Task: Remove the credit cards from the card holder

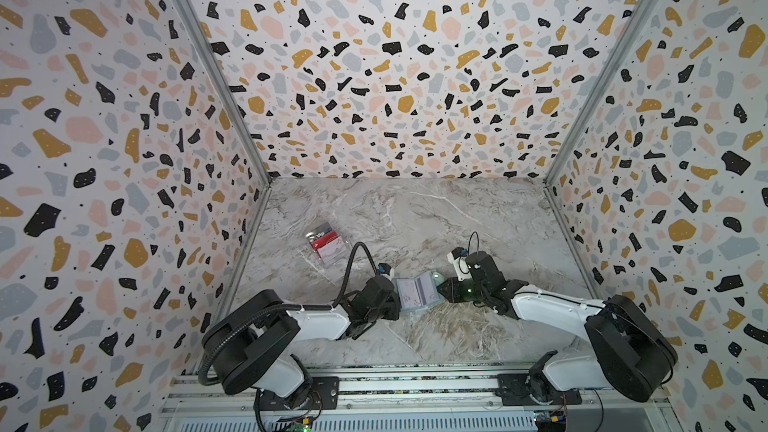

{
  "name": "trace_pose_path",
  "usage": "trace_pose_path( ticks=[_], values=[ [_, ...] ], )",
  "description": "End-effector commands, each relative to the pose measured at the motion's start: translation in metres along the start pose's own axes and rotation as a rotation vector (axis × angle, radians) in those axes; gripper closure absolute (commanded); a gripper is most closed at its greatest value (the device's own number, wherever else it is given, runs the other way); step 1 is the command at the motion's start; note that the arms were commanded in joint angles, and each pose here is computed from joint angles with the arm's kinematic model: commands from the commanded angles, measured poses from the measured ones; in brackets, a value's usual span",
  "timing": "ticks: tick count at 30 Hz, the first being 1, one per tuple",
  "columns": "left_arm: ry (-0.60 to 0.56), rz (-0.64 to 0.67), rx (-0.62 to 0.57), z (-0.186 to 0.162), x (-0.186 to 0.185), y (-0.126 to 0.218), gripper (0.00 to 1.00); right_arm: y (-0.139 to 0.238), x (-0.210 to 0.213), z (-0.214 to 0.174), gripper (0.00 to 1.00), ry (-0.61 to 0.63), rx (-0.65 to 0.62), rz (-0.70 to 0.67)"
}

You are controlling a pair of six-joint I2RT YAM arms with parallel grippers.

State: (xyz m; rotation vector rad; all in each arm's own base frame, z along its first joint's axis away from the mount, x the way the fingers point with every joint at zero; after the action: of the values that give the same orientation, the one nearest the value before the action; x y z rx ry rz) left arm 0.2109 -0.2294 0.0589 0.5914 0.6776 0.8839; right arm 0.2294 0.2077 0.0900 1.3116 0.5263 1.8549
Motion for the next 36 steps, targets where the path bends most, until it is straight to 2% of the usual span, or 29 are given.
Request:
trace_pose_path(
  ticks=[1,13,16,21,27,36],
  values=[
    [-0.020,0.032,0.024,-0.008,0.006,0.000,0.70,0.002,-0.009,0.005,0.73,0.001,-0.020,-0.085],
    [-0.028,0.072,0.006,0.006,0.009,0.016,0.56,0.020,-0.016,0.015,0.64,0.035,-0.099,-0.208],
    [-0.037,0.084,-0.012,0.016,0.009,0.025,0.54,0.028,-0.006,0.021,0.61,0.069,-0.124,-0.174],
    [-0.044,0.067,-0.057,0.033,0.005,0.040,0.52,0.038,0.015,0.027,0.47,0.119,-0.159,-0.081],
    [-0.093,-0.083,-0.091,0.043,-0.016,0.042,0.58,0.036,0.033,0.026,0.42,0.121,-0.137,0.040],
    [-0.101,-0.124,-0.062,0.037,-0.021,0.024,0.71,0.022,0.037,0.018,0.38,0.084,-0.074,0.108]
  ],
)
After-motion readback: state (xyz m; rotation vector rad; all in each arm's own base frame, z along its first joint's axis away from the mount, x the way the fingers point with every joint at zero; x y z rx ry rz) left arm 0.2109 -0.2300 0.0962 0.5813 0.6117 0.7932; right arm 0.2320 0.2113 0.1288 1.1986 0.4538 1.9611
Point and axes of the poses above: each gripper's point midway between its finger pads, its own y axis back along the fingers, its own x axis along the line the jaws close on, z = x × y, the point moved 5 cm from there along y, back along the fingers, and after that the axes turned 11 degrees about -y, right-handed, at the moved point
